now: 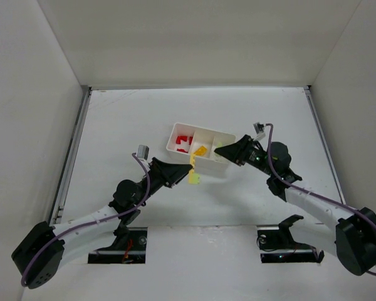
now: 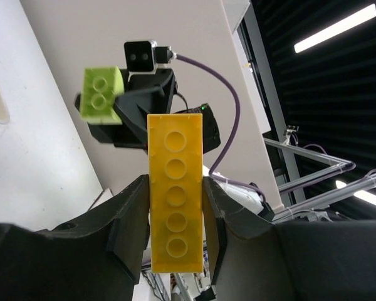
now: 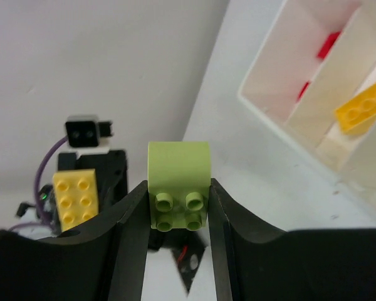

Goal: Sort the legos into containers by color

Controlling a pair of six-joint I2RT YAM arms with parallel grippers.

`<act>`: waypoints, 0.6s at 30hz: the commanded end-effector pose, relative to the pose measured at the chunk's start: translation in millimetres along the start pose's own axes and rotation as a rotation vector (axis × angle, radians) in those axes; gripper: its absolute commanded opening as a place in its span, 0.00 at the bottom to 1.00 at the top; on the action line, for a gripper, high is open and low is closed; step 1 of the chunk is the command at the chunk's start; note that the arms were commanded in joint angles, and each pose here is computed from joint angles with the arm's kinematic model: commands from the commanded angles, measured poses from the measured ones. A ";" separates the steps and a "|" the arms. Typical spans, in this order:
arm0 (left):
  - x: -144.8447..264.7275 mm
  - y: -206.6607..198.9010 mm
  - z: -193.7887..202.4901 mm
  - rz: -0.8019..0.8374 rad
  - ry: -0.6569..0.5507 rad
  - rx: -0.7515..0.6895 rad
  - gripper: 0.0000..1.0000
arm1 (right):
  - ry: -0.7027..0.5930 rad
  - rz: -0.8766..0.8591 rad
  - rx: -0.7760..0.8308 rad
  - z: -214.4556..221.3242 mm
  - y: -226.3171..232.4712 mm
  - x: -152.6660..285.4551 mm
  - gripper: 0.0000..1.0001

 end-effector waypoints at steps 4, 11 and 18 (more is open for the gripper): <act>-7.6 -1.3 -5.8 -0.006 -0.017 -0.082 0.12 | -0.162 0.337 0.295 -44.7 -20.4 -14.2 0.34; -21.2 -3.2 -7.7 -0.047 0.002 -0.152 0.13 | -0.196 0.656 0.519 -48.8 -40.7 -30.7 0.35; -24.4 -4.0 -9.1 -0.047 0.005 -0.149 0.13 | -0.203 0.747 0.544 -48.3 -58.2 -39.6 0.36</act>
Point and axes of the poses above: each gripper's point midway between its finger pads, its own x axis back along the fingers, its own y axis along the line the jaws close on, z = x × y, the point moved 6 cm from there along x, back along the fingers, and after that the axes turned 6 degrees about -x, right-handed, at the moved point
